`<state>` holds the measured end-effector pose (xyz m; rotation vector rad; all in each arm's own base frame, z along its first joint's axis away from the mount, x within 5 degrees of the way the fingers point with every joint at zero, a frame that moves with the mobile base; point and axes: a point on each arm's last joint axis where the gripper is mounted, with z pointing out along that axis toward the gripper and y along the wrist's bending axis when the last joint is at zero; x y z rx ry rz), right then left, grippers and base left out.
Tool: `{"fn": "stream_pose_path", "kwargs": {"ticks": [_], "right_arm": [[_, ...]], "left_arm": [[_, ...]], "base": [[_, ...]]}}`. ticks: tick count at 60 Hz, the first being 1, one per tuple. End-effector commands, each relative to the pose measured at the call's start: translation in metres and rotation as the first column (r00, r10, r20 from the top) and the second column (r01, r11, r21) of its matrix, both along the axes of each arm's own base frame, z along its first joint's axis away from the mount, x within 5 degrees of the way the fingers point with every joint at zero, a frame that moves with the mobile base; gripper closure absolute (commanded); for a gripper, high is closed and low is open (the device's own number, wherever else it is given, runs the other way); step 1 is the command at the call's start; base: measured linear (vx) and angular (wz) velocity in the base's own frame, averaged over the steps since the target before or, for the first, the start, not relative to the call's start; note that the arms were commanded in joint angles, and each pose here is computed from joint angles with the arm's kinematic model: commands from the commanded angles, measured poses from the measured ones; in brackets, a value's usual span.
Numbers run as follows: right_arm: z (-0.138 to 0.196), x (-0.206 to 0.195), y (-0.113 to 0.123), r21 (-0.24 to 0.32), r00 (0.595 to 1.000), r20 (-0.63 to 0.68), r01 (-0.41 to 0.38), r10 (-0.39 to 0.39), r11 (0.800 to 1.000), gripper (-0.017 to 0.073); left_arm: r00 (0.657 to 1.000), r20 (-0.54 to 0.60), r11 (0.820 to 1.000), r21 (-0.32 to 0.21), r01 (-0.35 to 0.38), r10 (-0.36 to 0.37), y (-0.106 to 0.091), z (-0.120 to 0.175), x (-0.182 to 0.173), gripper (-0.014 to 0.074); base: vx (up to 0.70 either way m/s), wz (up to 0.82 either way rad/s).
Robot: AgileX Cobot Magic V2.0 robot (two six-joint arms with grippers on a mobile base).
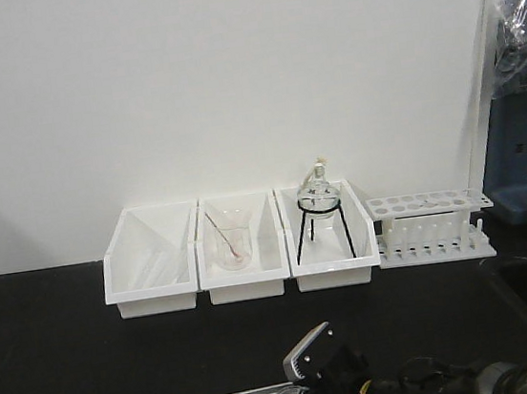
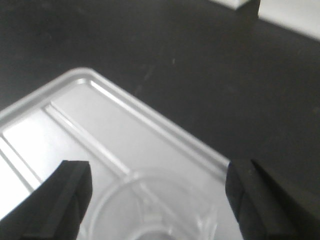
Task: Move beaker to silver tray on left bench
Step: 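Open the right gripper and raise it away from the beaker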
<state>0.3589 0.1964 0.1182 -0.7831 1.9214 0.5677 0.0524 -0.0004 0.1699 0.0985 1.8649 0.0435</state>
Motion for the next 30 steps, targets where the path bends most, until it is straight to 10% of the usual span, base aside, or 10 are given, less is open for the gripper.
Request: {"fn": "stream_pose_path", "kwargs": {"ticks": [1, 18, 30], "right_arm": [[0.059, 0.003, 0.003, 0.122, 0.988, 0.154, -0.018, -0.001, 0.992, -0.0045], [0.146, -0.017, -0.017, 0.189, 0.977, 0.149, 0.12, -0.149, 0.975, 0.0039], [0.21, -0.062, -0.058, 0.143, 0.926, 0.13, 0.337, -0.355, 0.931, 0.0448]], "left_arm": [[0.998, 0.063, 1.0, -0.007, 0.011, -0.011, -0.001, 0.0, 0.002, 0.0592], [0.998, 0.063, 1.0, -0.007, 0.011, -0.011, -0.001, 0.0, 0.002, 0.0592], [0.998, 0.063, 1.0, -0.007, 0.011, -0.011, -0.001, 0.0, 0.002, 0.0592]], "base": [[0.0, 0.0], [0.0, 0.0], [0.0, 0.0]]}}
